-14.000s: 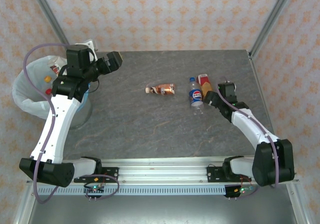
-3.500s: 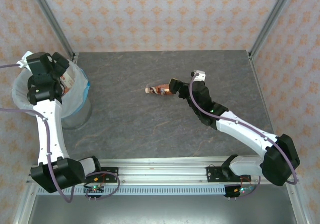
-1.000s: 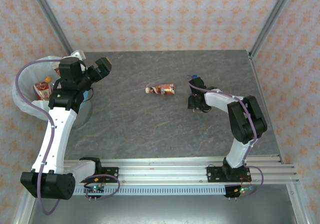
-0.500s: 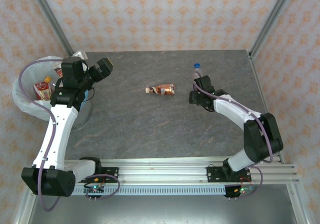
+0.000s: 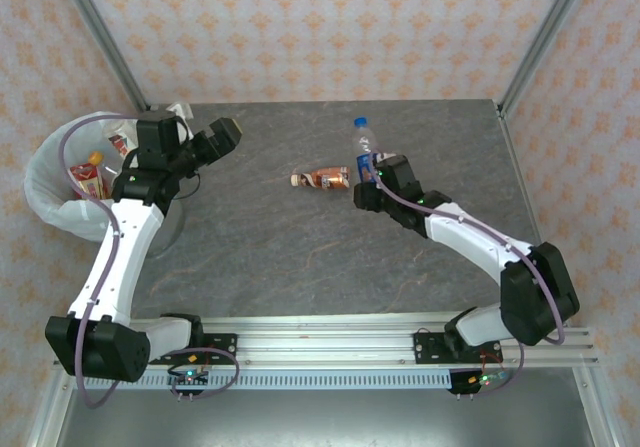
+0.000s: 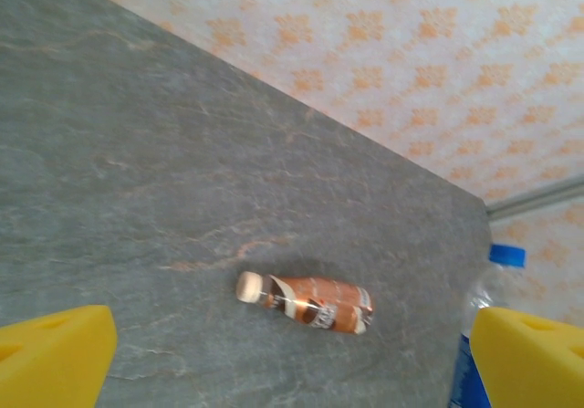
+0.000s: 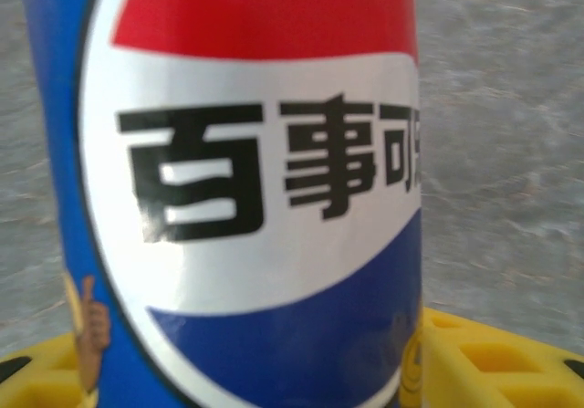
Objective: Put the plastic bottles in the bin
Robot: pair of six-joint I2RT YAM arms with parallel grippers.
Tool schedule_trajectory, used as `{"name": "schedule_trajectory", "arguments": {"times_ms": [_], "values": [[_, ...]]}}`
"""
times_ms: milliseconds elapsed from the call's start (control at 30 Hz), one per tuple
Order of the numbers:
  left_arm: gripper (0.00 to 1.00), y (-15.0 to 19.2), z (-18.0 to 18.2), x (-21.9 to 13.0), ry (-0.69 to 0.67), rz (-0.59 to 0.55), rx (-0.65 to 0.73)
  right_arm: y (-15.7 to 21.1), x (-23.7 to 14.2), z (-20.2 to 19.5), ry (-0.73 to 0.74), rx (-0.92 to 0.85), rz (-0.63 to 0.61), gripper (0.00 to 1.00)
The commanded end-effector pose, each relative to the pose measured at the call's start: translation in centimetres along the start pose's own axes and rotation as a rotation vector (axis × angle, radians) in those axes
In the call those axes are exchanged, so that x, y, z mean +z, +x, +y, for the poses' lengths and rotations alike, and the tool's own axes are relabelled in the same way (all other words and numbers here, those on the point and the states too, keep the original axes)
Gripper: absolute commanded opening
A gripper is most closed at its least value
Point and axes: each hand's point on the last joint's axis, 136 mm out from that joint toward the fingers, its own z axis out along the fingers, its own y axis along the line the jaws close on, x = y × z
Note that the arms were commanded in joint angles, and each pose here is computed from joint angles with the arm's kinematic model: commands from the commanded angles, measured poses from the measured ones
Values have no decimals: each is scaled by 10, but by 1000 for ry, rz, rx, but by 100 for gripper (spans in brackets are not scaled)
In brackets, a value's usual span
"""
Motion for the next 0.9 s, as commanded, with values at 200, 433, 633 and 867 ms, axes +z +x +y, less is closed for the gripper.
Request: {"name": "schedule_trajectory", "arguments": {"times_ms": [200, 433, 633, 867], "values": [[100, 15, -69, 20, 291, 104, 20, -48, -26, 88, -301, -48, -167, 38], [100, 18, -102, 28, 423, 151, 21, -57, -42, 113, -418, -27, -175, 38], [100, 41, -145, 34, 540, 199, 84, -60, -54, 150, -534, -40, -192, 38], [100, 64, -143, 62, 400, 215, 113, -62, -60, 182, -626, -56, -215, 38]]}}
